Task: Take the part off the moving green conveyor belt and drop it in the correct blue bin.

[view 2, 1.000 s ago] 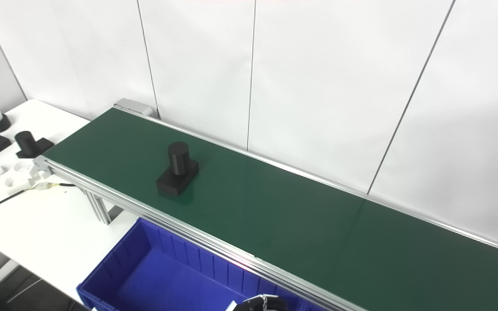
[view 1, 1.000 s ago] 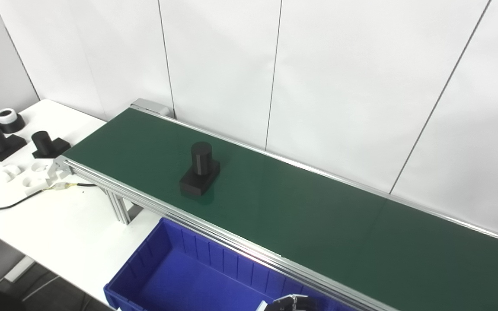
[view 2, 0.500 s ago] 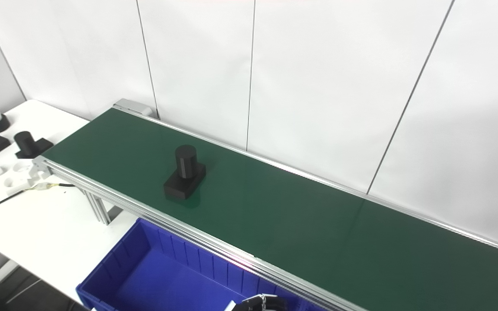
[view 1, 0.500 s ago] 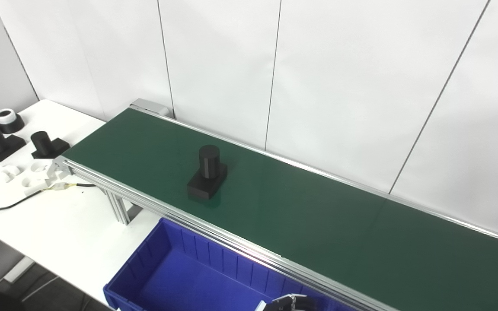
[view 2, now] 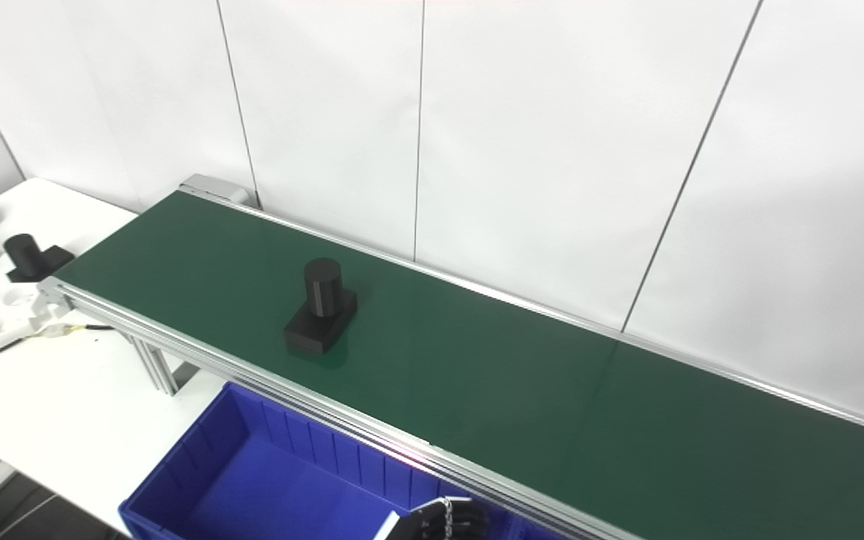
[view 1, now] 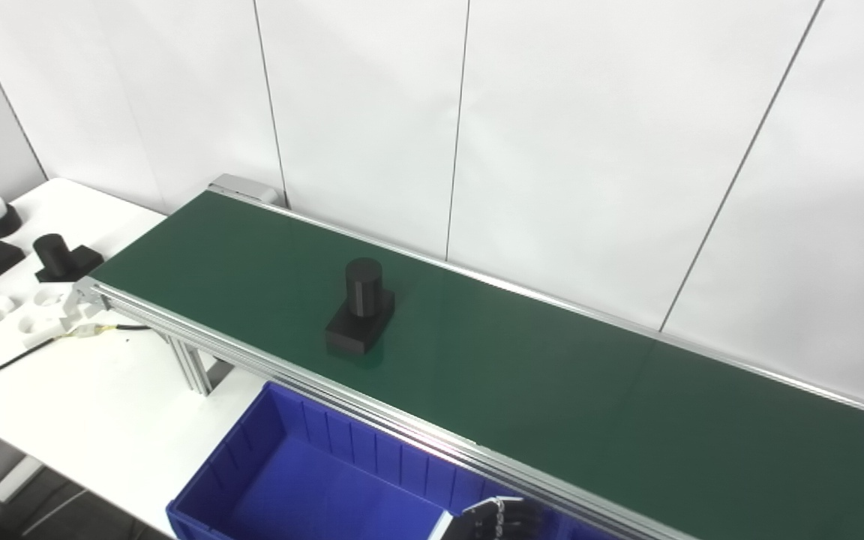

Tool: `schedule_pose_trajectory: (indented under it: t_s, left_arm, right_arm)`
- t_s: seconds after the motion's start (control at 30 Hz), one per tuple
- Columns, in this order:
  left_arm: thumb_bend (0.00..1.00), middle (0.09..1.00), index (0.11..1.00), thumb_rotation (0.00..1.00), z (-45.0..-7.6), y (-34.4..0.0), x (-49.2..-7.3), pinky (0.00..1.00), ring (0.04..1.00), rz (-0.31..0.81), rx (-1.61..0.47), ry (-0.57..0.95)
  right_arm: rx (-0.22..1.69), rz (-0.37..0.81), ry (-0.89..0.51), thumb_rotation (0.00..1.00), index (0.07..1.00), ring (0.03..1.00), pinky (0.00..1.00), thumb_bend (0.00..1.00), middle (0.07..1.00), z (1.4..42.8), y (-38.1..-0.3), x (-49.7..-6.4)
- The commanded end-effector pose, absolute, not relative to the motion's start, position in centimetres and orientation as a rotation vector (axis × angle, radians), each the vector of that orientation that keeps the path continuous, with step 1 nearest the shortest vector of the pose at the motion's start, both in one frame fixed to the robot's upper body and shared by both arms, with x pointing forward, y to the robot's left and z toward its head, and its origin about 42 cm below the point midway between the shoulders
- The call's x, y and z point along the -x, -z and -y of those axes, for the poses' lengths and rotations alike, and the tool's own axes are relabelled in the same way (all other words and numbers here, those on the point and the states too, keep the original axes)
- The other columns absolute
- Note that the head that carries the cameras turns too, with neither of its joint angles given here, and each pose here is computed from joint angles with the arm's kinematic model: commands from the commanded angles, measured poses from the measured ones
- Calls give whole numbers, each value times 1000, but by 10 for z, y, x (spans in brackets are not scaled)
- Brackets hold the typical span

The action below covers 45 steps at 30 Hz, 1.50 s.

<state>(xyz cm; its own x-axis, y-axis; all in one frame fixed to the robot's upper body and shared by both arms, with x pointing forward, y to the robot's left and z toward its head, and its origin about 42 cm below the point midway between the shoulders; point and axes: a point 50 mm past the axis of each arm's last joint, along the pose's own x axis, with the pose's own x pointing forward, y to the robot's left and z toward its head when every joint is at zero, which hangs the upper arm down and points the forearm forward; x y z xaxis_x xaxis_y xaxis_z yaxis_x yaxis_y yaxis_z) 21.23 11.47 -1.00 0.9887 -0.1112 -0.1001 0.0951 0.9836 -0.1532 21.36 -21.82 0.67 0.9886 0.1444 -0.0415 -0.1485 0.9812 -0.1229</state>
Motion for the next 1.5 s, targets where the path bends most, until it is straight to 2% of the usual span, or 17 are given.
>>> schedule_pose_trajectory:
  t_s: [0.0,0.23,0.4,0.5,0.6,0.73,1.1,1.33,1.47]
  left_arm:
    - [550,720,706,0,-97,1,-210,725,711,-61,185,124]
    - [533,728,704,0,-91,-2,-210,741,712,-51,199,138]
    - [506,744,718,0,-93,-5,-208,763,727,-40,190,127]
    - [487,733,717,0,-95,-6,-207,747,718,-37,190,123]
    - [489,730,714,0,-97,-6,-206,744,717,-33,191,130]
    - [500,731,715,0,-100,-8,-205,745,720,-26,180,127]
    - [485,738,717,0,-112,-11,-200,763,720,-9,199,121]
    - [538,743,712,0,-121,-15,-200,755,724,13,207,128]
    - [515,742,720,0,-126,-14,-202,750,722,15,198,134]
  right_arm:
    - [125,59,-139,70,811,731,616,620,800,219,-19,-216]
    - [137,77,-135,62,817,729,606,619,800,223,-25,-215]
    - [134,102,-123,107,817,729,608,617,798,224,-31,-217]
    - [127,105,-120,37,809,722,605,635,789,222,-32,-216]
    - [118,101,-128,26,808,722,611,640,793,219,-31,-215]
    - [111,94,-127,65,803,726,618,672,796,215,-29,-211]
    - [156,135,-125,151,806,726,630,666,792,204,-38,-208]
    - [142,144,-100,166,806,722,616,649,786,199,-40,-207]
    - [133,141,-95,143,807,728,625,643,792,197,-39,-208]
